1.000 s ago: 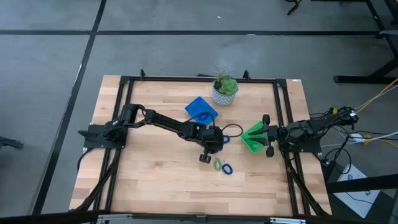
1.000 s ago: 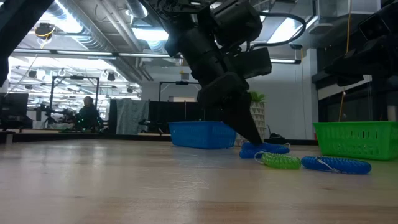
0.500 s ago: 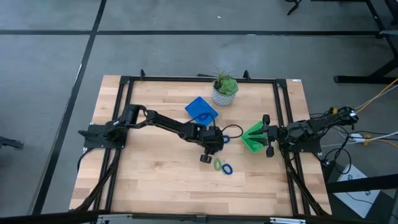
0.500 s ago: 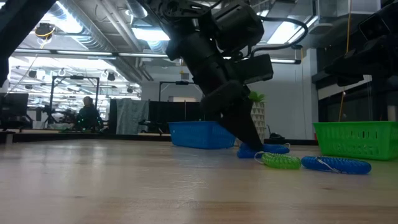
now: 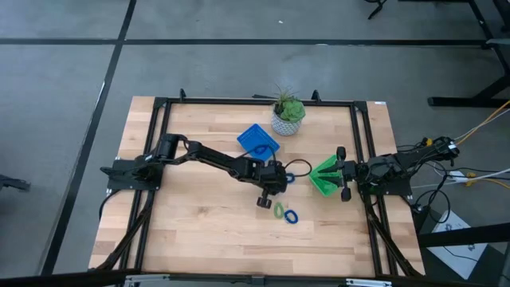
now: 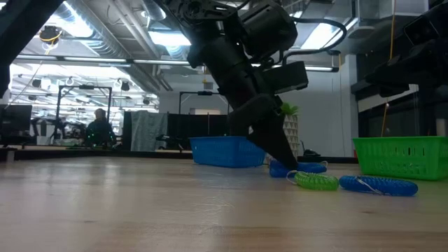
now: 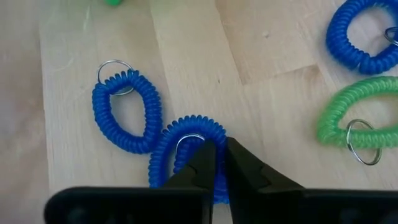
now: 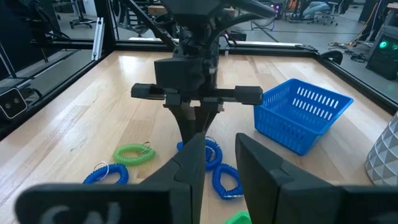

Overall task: Sort items
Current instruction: Put the blue spring keychain into the blue bin

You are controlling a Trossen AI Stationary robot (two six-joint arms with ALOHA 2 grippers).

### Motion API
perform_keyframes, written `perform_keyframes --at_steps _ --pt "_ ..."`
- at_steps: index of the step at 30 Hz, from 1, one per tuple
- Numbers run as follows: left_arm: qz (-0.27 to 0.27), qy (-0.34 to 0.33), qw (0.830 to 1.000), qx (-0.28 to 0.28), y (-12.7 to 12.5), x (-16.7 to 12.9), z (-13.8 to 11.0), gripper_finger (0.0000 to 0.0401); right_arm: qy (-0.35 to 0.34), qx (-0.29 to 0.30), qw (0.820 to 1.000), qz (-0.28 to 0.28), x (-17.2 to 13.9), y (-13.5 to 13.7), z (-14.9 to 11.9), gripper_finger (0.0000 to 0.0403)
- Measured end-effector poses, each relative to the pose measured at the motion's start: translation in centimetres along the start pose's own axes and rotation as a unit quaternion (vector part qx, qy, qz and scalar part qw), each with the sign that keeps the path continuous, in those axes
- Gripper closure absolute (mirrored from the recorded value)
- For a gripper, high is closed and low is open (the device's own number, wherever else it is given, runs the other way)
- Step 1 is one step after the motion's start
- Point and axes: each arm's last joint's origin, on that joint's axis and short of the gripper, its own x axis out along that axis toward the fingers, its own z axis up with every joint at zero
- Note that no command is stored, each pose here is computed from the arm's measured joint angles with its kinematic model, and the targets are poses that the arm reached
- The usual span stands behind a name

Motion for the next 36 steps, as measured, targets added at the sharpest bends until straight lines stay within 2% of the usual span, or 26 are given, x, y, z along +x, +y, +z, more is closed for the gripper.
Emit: perform_keyframes --at_steps 4,11,18,27,36 --pt "0.006 -0.008 1.0 -0.002 0.1 -0.7 0.4 0.039 0.0 0.0 1.0 0.0 0.0 0.0 0.0 0.0313" --pt "0.027 -0.052 0.998 -0.004 0.8 -3.6 2.6 0.0391 0.0 0.0 1.0 0.0 0.0 0.0 0.0 0.0313" --pt "0.085 -0.09 0.992 -0.011 1.6 -7.4 4.2 0.039 0.001 0.0 1.0 0.0 0.0 0.0 0.0 0.0313" --pt "0.176 -0.148 0.973 -0.034 2.8 -13.0 6.0 0.039 0.001 0.0 1.0 -0.001 0.0 0.0 0.0 0.0313" --pt "0.195 -0.209 0.955 -0.081 4.7 -16.0 6.6 0.039 0.001 0.0 1.0 0.0 0.0 0.0 0.0 0.0313"
